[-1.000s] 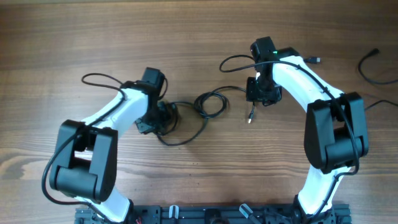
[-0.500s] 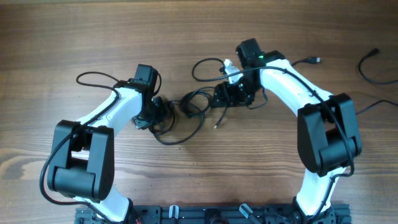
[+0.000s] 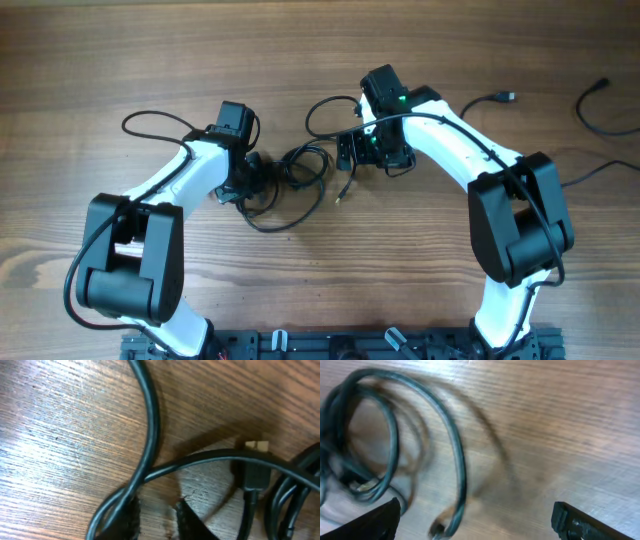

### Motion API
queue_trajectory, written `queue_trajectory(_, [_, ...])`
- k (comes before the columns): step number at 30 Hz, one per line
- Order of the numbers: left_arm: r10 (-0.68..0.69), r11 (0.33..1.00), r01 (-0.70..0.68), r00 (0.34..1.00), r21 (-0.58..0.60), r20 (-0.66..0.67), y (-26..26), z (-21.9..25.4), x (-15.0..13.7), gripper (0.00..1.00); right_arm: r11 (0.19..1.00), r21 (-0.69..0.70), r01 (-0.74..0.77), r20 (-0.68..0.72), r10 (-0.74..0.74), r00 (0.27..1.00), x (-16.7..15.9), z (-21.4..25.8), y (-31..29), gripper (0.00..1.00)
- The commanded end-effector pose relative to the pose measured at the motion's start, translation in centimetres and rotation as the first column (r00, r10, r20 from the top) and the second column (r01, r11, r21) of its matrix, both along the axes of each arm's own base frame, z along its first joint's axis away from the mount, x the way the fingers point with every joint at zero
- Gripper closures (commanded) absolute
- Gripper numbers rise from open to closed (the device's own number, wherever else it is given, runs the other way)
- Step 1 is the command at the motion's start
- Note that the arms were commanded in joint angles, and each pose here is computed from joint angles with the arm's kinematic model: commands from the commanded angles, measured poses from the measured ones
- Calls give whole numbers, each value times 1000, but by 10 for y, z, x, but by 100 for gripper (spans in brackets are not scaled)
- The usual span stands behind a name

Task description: Untangle cables

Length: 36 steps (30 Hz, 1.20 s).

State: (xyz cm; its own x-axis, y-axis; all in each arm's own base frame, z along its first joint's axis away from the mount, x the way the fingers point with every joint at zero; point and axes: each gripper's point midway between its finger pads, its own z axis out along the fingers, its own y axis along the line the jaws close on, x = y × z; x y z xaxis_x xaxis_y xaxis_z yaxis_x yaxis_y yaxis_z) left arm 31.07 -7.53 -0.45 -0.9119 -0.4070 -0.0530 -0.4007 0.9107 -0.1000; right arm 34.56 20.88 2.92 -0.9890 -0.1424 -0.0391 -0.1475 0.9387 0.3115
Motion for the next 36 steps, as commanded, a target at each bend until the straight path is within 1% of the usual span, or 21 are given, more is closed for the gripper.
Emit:
queue_trajectory(1, [4,997,1,998,74,-66,16,-21,-16,70,978,203,-55,6,55,998,11,42,38,4])
queue_trajectory(2, [4,997,1,998,74,-65,16,-21,-16,70,972,224,-66,15,64,998,13,51,42,7])
queue_trajectory(4, [4,997,1,998,75,-68,16,-21,-17,70,957,255,-140,62,128,990,15,65,53,14])
queue_trajectory(6, [4,997,1,998,75,-69,16,-21,-17,71,947,253,-197,86,180,980,10,66,60,18])
queue_trajectory(8, [5,997,0,998,76,-68,16,-21,-17,71,930,245,-276,103,258,961,-2,63,71,24])
queue_trajectory(10, [6,997,-1,998,79,-66,17,-21,-17,71,928,201,-315,120,296,948,-9,58,80,37])
queue_trajectory(11, [10,997,-5,998,79,-67,18,-21,-16,71,930,174,-323,133,303,944,-10,56,84,46])
queue_trajectory(12, [14,997,-8,997,80,-71,19,-21,-17,71,928,160,-335,147,314,938,-11,56,89,50])
queue_trajectory(15, [45,996,-38,995,83,-89,29,-21,-20,71,913,138,-383,206,352,913,-13,56,108,52])
queue_trajectory(17, [71,994,-63,993,85,-98,38,-21,-21,71,905,135,-404,231,367,901,-14,57,118,57])
queue_trajectory(18, [84,993,-76,991,86,-104,42,-21,-22,71,900,130,-415,247,376,893,-15,57,123,62])
queue_trajectory(19, [95,993,-86,990,86,-108,45,-21,-23,71,895,132,-426,254,385,887,-17,57,128,64])
queue_trajectory(22, [26,999,-22,994,44,-109,42,-21,-22,70,889,112,-444,258,406,877,-21,49,136,64])
queue_trajectory(25, [-30,1000,30,993,2,-113,34,-21,-23,69,928,7,-371,266,356,896,-7,34,126,65])
queue_trajectory(27, [-50,999,49,993,-8,-111,32,-21,-23,69,949,-25,-315,269,310,912,3,25,121,66])
queue_trajectory(29, [-85,996,82,990,-29,-109,28,-20,-24,69,968,-15,-249,250,244,937,7,17,120,70])
queue_trajectory(30, [-119,992,114,987,-60,-105,23,-20,-24,69,979,-5,-202,234,197,952,9,14,120,74])
queue_trajectory(31, [-116,992,109,987,-68,-111,22,-20,-26,70,989,17,-148,213,141,967,11,10,121,78])
queue_trajectory(32, [-111,992,104,987,-67,-116,22,-20,-27,72,991,32,-129,203,120,972,12,9,123,79])
queue_trajectory(35, [-47,998,42,988,-37,-148,27,-20,-33,82,993,97,-71,163,54,985,11,4,135,81])
queue_trajectory(36, [-35,999,33,987,-21,-155,30,-22,-35,83,995,98,-34,149,19,989,11,1,136,81])
